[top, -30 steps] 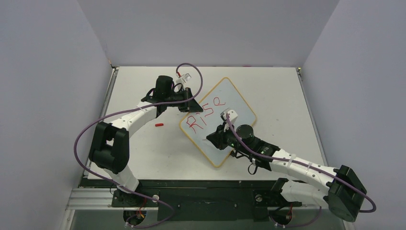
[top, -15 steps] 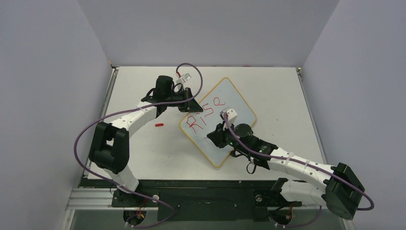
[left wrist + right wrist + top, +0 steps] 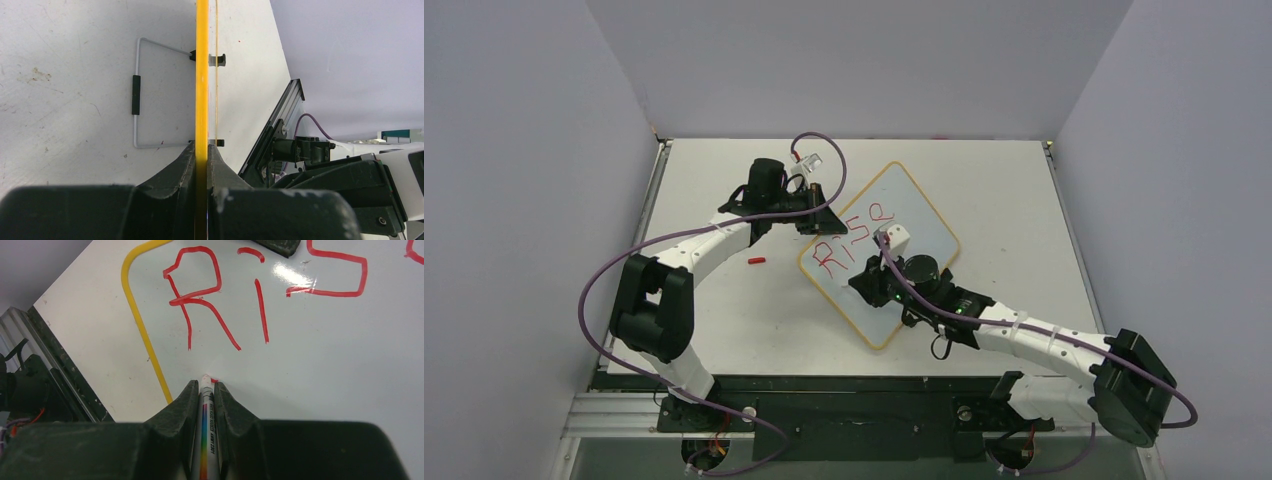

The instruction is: Write a sentence on the whiteboard

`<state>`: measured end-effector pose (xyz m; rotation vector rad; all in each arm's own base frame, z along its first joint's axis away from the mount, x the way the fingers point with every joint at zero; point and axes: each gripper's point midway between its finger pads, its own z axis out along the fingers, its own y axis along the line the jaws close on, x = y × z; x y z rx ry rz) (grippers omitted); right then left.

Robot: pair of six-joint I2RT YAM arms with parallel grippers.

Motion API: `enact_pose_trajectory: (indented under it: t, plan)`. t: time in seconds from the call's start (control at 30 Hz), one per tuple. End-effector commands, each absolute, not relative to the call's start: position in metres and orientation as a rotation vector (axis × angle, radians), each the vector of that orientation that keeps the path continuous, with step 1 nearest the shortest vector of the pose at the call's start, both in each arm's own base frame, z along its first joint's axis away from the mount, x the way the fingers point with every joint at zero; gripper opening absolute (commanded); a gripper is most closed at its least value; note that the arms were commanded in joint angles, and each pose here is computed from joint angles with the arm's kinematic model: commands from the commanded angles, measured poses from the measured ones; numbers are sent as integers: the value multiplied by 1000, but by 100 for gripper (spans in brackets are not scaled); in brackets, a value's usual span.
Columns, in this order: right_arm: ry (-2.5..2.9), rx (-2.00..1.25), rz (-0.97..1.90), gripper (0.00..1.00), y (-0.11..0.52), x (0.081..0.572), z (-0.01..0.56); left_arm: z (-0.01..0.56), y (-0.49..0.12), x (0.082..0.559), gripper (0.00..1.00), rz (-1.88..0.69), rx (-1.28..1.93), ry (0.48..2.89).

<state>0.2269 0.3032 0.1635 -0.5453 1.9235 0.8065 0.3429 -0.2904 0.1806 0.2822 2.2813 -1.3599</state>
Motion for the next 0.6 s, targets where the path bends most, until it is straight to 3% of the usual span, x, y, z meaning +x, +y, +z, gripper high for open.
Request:
enact_pose_trajectory:
  t: [0.0,0.57]
  plan:
    - [1878,-563,827,0,318,229,180,207,-291,350,0,-1347,343,2162]
    - [1949,-574,772,0,301,209,153,208,-291,351,0,-1347,343,2162]
